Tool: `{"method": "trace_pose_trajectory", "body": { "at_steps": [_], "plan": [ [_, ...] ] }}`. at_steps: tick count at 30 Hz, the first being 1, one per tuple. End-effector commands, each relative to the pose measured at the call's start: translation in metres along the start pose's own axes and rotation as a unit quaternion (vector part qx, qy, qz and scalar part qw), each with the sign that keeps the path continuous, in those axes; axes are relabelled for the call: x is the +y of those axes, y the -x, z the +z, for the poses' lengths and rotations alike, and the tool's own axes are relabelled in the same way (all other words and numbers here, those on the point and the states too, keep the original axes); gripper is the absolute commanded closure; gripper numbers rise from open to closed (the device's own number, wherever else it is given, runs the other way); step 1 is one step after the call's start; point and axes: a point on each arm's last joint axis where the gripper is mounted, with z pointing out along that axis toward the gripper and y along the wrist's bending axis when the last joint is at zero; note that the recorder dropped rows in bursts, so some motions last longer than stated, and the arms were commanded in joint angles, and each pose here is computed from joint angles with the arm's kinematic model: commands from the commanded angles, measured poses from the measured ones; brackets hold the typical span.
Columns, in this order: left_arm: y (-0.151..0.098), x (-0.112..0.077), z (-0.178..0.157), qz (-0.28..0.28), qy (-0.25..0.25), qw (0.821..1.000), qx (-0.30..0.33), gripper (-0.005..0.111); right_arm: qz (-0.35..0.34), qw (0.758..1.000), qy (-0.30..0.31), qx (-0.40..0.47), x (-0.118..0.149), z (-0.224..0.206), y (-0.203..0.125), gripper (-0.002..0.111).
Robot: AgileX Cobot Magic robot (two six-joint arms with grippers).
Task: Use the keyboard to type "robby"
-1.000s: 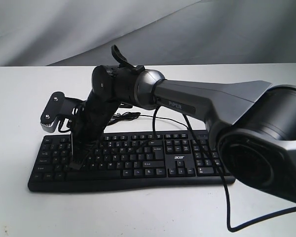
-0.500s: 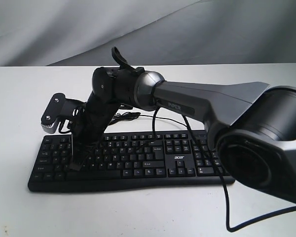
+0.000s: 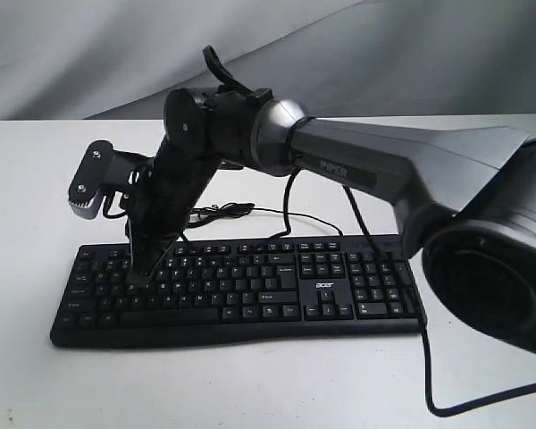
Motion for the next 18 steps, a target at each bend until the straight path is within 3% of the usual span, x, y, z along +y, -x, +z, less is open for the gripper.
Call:
{"method": "trace_pose_trajectory", "body": {
  "at_steps": [1,9,18],
  "plan": [
    [-0.001,0.000,0.000,-0.006,0.000,1.000,-0.001,0.106,-0.003,1.000,-0.013,0.001,-0.007,-0.030,-0.004,0.108],
    [-0.001,0.000,0.000,-0.006,0.000,1.000,-0.001,0.106,-0.004,0.996,-0.081,-0.025,0.007,-0.046,-0.041,0.108],
    [-0.001,0.000,0.000,-0.006,0.000,1.000,-0.001,0.106,0.055,0.997,-0.052,-0.030,0.010,-0.038,-0.063,0.108]
  ]
}}
